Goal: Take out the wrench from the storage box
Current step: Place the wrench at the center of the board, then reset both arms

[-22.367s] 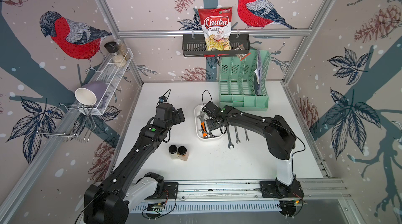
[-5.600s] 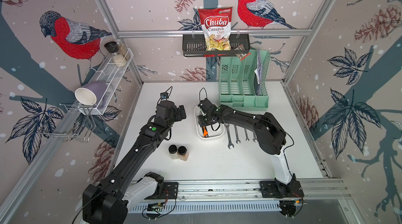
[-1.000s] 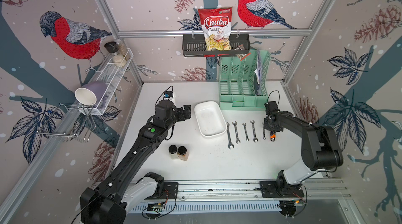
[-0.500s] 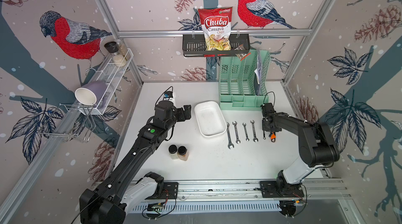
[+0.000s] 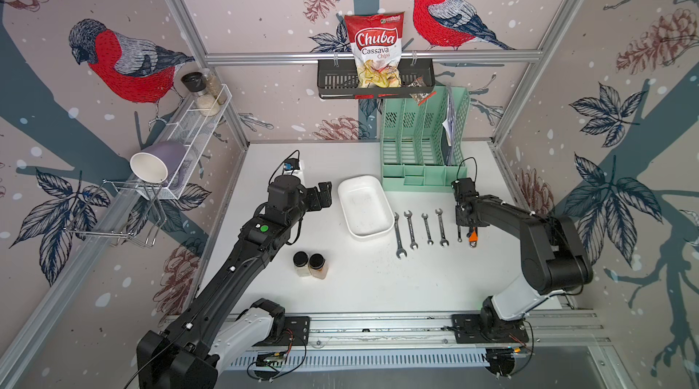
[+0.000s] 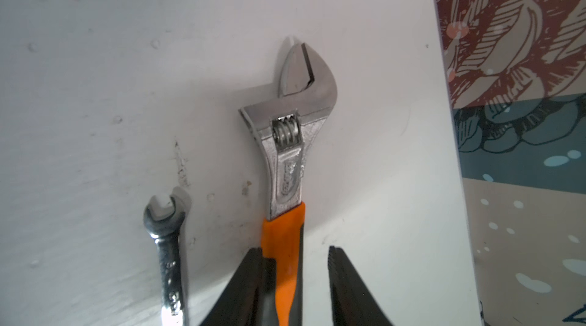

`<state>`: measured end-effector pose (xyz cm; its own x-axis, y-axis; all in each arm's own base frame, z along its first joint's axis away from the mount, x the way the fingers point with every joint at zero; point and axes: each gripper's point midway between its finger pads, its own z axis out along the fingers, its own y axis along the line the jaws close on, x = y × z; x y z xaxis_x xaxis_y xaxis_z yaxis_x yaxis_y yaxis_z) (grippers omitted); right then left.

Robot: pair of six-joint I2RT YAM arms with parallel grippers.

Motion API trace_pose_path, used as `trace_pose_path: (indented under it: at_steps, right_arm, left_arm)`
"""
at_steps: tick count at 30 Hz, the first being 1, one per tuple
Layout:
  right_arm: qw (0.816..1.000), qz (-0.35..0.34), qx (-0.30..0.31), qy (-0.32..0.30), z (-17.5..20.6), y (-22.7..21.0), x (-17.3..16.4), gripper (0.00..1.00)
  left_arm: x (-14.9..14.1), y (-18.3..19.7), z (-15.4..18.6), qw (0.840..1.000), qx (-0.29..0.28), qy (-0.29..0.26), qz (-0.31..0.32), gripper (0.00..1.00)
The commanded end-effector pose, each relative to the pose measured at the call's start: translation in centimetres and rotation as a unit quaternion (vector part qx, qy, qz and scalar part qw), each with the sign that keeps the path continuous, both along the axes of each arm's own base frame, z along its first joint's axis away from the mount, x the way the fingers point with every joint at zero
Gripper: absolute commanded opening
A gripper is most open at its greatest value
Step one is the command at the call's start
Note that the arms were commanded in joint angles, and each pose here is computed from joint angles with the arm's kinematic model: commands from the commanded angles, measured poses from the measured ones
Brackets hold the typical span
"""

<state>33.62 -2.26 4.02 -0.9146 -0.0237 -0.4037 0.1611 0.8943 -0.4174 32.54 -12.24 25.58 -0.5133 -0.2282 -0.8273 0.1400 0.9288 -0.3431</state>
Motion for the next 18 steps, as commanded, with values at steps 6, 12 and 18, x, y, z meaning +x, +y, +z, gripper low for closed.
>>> trace_pose_path:
  at_steps: [6,12,18]
  right_arm:
    - [1.000,0.003,-0.022,-0.021,1.6,-0.1,0.3,0.44]
    - [0.990,0.029,0.001,-0.137,8.1,2.4,2.1,0.47]
    - [0.899,0.068,0.107,-0.418,19.3,4.7,2.2,0.91]
  left_arm:
    - [0.1,0.5,0.8,1.000,0.003,-0.018,0.013,0.96]
    - [0.1,1.0,1.7,0.999,0.017,-0.039,0.020,0.96]
    - [-0.5,6.0,5.1,0.974,0.008,-0.173,0.146,0.97]
